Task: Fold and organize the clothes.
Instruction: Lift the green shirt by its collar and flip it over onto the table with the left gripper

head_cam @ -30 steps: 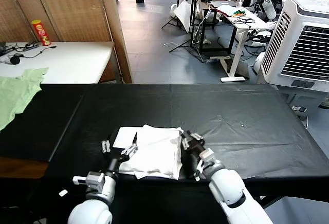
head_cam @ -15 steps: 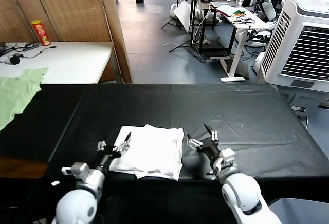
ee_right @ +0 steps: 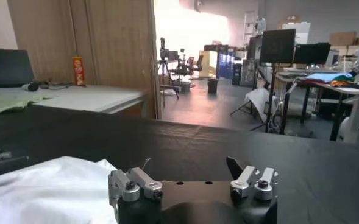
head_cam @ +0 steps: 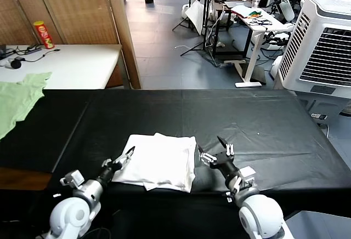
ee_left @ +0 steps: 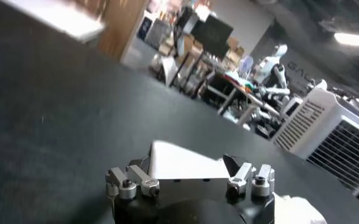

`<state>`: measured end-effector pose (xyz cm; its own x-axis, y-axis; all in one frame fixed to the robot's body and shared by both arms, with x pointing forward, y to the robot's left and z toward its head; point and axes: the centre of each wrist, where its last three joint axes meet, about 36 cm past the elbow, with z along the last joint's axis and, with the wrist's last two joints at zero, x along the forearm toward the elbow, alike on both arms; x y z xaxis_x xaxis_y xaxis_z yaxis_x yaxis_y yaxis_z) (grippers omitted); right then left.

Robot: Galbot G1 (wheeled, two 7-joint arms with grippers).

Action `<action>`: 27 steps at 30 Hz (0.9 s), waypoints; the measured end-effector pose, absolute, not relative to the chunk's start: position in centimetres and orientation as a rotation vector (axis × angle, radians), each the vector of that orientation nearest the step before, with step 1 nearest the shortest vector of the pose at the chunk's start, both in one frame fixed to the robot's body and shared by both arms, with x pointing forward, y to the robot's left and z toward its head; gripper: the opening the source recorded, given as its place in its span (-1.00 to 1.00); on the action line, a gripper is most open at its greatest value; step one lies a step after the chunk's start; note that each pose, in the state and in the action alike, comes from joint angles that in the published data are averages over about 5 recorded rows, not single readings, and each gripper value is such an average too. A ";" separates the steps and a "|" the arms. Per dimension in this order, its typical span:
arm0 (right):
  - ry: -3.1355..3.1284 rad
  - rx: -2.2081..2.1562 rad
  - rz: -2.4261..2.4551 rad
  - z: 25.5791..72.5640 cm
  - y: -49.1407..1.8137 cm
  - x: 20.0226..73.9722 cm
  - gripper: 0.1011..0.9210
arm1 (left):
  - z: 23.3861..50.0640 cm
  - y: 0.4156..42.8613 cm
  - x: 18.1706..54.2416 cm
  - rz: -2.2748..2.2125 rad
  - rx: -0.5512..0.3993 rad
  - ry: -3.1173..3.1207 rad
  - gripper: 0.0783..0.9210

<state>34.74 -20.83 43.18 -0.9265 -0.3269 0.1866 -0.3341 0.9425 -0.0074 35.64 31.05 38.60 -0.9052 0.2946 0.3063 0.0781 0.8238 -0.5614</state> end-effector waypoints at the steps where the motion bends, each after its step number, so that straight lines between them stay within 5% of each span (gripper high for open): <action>1: -2.915 0.499 0.057 43.2 -20.8 34.6 0.70 | 38.5 31.2 35.8 0.798 -0.278 -2.615 0.71; 8: -2.918 0.490 0.074 43.0 -20.6 34.0 0.70 | 38.1 31.7 36.3 0.847 -0.263 -2.561 0.57; 19: -2.925 0.476 0.082 42.7 -20.1 33.5 0.70 | 37.8 31.9 36.4 0.834 -0.238 -2.521 -0.77; 27: -2.923 0.429 0.114 42.3 -20.2 33.1 0.70 | 39.2 31.7 35.7 0.630 -0.111 -2.659 -0.83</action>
<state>33.10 -20.20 42.34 -0.9411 -0.2773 0.1935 -0.2916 0.9553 -0.0491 35.71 31.68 39.23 -0.9154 0.1667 0.3664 -0.0155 0.8949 -0.4460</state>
